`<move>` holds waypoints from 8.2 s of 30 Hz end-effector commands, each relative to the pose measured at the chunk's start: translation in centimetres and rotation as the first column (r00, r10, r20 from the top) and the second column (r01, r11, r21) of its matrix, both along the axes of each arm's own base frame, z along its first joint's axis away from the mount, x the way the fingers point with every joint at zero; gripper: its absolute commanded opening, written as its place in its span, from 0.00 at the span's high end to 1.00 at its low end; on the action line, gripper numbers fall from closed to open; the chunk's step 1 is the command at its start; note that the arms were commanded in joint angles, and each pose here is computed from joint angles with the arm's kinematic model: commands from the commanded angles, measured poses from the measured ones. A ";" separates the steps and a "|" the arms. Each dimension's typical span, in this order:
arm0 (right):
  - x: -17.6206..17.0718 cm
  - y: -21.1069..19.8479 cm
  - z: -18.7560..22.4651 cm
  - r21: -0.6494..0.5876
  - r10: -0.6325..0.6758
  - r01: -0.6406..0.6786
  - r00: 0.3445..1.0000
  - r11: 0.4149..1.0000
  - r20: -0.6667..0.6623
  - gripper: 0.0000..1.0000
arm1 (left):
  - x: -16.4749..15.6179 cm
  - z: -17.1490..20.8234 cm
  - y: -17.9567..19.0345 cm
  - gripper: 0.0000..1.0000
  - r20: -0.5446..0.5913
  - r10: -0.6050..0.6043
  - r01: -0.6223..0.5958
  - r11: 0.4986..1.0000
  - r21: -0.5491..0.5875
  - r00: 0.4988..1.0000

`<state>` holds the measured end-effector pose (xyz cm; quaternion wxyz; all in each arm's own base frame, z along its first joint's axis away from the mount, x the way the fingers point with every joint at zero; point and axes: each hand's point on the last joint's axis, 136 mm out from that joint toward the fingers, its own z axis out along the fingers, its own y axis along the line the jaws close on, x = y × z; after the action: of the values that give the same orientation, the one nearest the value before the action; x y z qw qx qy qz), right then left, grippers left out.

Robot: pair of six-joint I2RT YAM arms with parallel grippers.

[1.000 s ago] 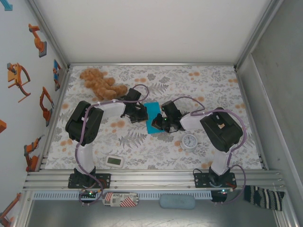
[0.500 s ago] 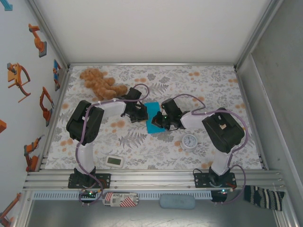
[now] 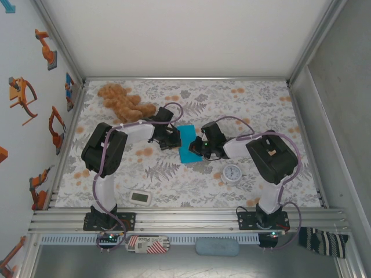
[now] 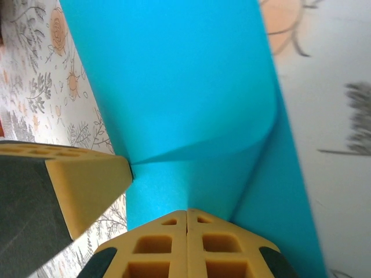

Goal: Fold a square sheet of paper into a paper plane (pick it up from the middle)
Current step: Fold the triangle a second time at the center of the table.

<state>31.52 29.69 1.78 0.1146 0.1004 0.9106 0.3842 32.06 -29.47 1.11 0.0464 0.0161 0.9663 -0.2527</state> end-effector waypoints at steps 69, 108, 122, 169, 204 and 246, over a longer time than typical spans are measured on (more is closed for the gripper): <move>4.6 -7.2 2.3 -0.088 -0.192 0.195 0.981 0.977 0.034 1.00 | -0.8 -4.6 2.7 1.00 -0.073 -0.150 0.160 0.972 0.173 0.986; -1.2 -3.8 -5.2 -0.204 -0.107 0.073 0.981 0.976 -0.161 1.00 | 0.5 6.8 -1.2 0.73 0.090 0.008 0.006 0.990 -0.144 0.996; -1.7 -3.9 -6.1 -0.207 -0.130 0.087 0.970 0.975 -0.207 1.00 | -4.2 3.9 -3.1 0.89 0.008 -0.033 0.033 0.993 -0.112 0.999; -3.4 -5.2 -7.6 -0.269 -0.117 0.044 0.957 0.962 -0.264 1.00 | -8.0 -1.7 -0.4 0.95 -0.066 -0.074 0.070 0.996 -0.063 0.995; -1.2 -3.4 -4.9 -0.202 -0.077 0.037 0.978 0.979 -0.193 1.00 | -5.7 0.7 -1.5 0.99 -0.016 -0.034 0.031 0.991 -0.126 0.999; -1.8 1.1 -1.0 -0.103 0.245 -0.251 0.967 0.962 -0.072 1.00 | -7.5 -3.2 1.7 1.00 -0.097 0.006 -0.003 1.000 0.029 0.995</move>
<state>30.27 31.14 1.83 0.0593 0.0039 0.9308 0.3606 26.46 -30.29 1.17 0.0433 0.0215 0.9522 -0.3016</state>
